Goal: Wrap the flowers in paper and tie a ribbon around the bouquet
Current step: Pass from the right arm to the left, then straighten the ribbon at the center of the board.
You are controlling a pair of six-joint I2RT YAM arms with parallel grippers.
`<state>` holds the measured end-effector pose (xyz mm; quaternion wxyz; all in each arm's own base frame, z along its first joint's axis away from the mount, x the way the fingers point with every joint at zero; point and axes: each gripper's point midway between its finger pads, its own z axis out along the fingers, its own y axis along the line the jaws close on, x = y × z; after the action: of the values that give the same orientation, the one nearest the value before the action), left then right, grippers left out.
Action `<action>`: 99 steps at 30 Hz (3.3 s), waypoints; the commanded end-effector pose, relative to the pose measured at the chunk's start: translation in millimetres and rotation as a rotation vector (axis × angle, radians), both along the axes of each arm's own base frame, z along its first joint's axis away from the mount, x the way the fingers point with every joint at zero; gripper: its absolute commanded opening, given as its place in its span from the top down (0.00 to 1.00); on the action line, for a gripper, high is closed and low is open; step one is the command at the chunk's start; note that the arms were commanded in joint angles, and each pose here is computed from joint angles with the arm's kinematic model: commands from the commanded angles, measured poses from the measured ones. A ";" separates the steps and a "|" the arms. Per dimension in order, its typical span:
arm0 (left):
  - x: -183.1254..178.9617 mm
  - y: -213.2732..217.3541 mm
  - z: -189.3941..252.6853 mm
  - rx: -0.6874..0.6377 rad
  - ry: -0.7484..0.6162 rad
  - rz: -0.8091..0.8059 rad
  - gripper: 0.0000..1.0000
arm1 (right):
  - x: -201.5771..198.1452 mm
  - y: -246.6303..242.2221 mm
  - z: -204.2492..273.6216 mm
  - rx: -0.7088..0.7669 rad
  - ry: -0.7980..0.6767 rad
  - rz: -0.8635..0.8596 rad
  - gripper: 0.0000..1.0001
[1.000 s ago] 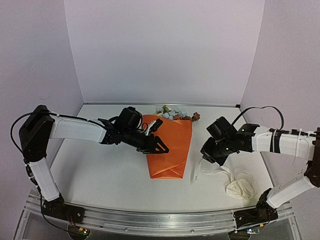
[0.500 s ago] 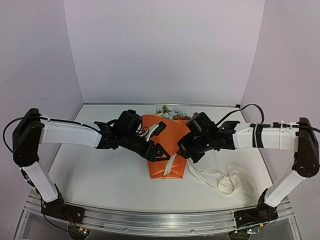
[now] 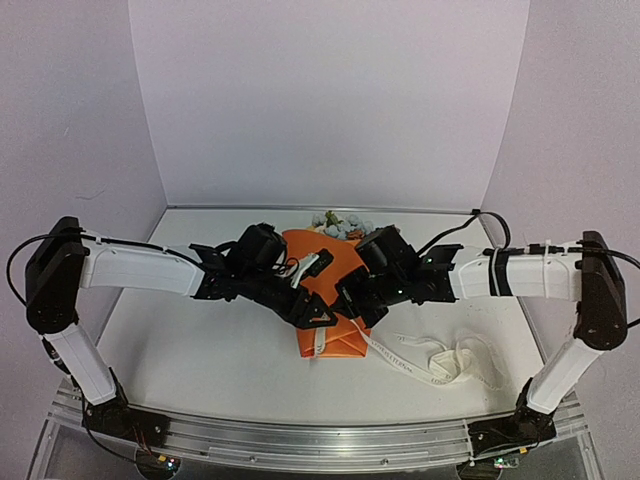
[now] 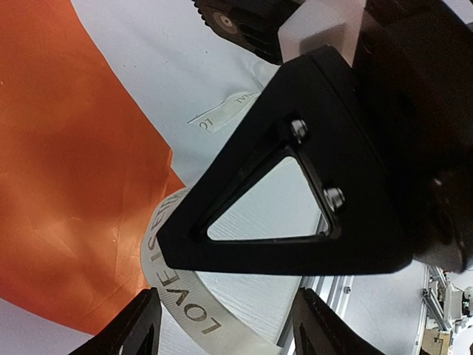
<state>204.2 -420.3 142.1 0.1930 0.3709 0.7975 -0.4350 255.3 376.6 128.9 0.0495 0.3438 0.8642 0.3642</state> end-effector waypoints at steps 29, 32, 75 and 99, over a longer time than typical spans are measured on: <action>12.3 46.4 3.2 0.068 -0.024 0.270 1.00 | -29.0 -156.4 15.3 -0.763 -0.458 0.581 0.37; 9.3 52.0 4.7 0.074 -0.015 0.280 1.00 | -26.9 -184.9 -0.5 -0.913 -0.485 0.694 0.35; 30.5 124.1 10.6 0.200 -0.044 0.650 1.00 | 6.1 -230.9 -114.0 -0.892 -0.092 0.716 0.75; 57.3 268.3 54.3 0.286 -0.160 1.330 1.00 | 11.5 -258.1 -70.1 -0.839 -0.119 0.498 0.98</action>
<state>259.2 -181.9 165.3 0.3761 -0.0866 0.9167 -0.1034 267.2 129.5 41.0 0.1271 0.0406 0.9909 0.0173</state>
